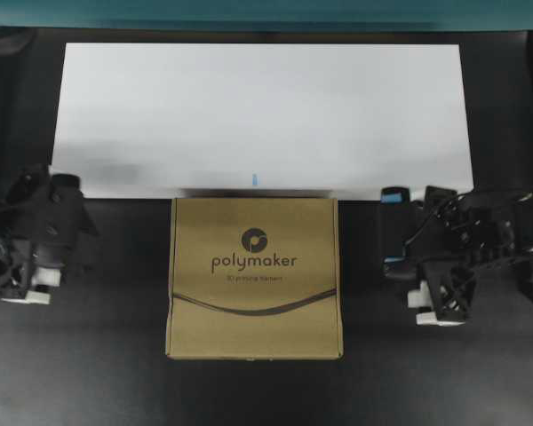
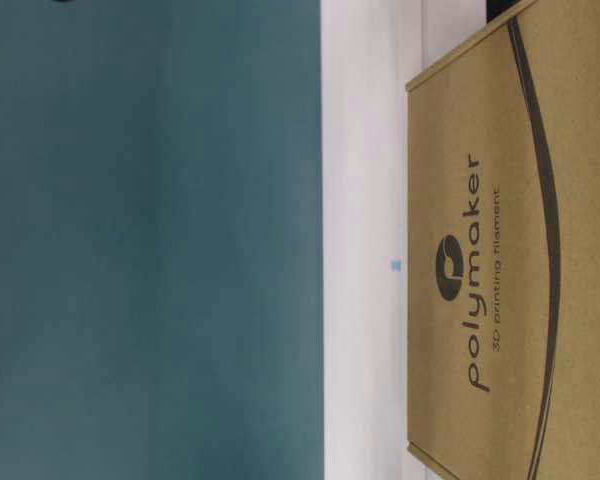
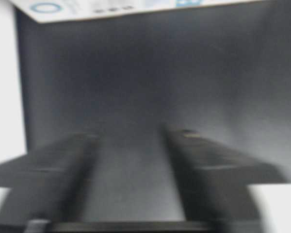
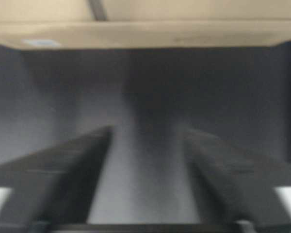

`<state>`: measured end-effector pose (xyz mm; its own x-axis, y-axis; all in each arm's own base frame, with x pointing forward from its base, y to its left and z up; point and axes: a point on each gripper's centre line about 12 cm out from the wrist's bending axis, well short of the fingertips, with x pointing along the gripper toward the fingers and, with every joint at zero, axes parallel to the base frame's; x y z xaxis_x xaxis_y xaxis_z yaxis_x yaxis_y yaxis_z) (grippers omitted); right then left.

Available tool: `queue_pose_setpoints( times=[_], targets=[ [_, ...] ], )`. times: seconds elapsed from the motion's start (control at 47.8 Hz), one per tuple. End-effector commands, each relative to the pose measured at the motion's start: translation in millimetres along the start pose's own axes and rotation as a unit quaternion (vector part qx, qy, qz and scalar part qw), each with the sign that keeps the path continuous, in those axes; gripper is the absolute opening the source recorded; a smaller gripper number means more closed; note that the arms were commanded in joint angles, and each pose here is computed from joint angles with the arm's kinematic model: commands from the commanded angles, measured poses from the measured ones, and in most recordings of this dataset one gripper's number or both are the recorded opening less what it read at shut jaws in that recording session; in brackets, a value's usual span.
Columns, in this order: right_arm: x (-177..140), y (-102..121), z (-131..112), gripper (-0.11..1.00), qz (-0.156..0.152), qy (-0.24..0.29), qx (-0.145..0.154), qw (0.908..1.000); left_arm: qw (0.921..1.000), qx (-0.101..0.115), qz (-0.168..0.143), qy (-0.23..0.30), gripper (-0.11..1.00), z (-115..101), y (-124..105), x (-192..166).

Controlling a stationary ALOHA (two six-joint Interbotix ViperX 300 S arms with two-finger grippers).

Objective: Place the cardboard box on the stand after clamping it between your arms.
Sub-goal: 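Move both grippers inward toward the sides of the polymaker box, then press both grippers against opposite sides of the box to clamp it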

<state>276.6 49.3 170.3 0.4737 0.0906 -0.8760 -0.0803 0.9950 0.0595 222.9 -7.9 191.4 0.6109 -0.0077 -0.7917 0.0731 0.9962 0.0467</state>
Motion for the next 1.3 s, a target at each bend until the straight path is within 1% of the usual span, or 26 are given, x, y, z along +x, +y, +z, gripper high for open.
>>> queue_pose_setpoints(
  times=[0.0, 0.063, 0.105, 0.23, 0.293, 0.543, 0.732, 0.815, 0.941, 1.108, 1.275],
  targets=[
    [15, 1, -3, 0.68, -0.002, 0.019, 0.001, 0.9998, 1.0, -0.004, -0.002, 0.005, 0.68, 6, -1, 9],
    [24, 1, -4, 0.81, -0.003, 0.027, -0.002, 0.9996, 0.9998, -0.012, -0.003, 0.014, 0.82, 5, -2, 19],
    [28, 0, -2, 0.85, -0.004, 0.027, -0.001, 0.9996, 0.9998, -0.016, -0.003, 0.015, 0.87, 5, -2, 26],
    [43, -3, -1, 0.83, -0.007, 0.035, 0.003, 0.9993, 0.9998, -0.018, -0.005, 0.011, 0.83, 8, -3, 49],
    [48, -4, 2, 0.83, -0.008, 0.035, 0.005, 0.9994, 0.9997, -0.02, -0.005, 0.011, 0.83, 12, -2, 60],
    [71, -9, 6, 0.83, -0.013, 0.037, 0.01, 0.9992, 0.999, -0.023, -0.003, 0.038, 0.83, 20, 1, 88],
    [86, -10, 12, 0.83, -0.014, 0.034, 0.01, 0.9993, 0.9986, -0.027, 0.0, 0.045, 0.83, 26, 4, 101],
    [90, -10, 17, 0.83, -0.013, 0.03, 0.008, 0.9994, 0.9988, -0.026, 0.0, 0.042, 0.83, 33, 5, 106],
    [93, -11, 28, 0.83, -0.016, 0.022, 0.002, 0.9996, 0.9989, -0.027, 0.0, 0.039, 0.83, 39, 5, 112],
    [94, -14, 39, 0.83, -0.018, 0.011, 0.006, 0.9998, 0.9991, -0.028, 0.0, 0.032, 0.83, 49, 6, 119],
    [90, -14, 45, 0.83, -0.019, 0.014, 0.008, 0.9997, 0.9996, -0.026, 0.001, 0.015, 0.83, 66, 7, 116]
  ],
)
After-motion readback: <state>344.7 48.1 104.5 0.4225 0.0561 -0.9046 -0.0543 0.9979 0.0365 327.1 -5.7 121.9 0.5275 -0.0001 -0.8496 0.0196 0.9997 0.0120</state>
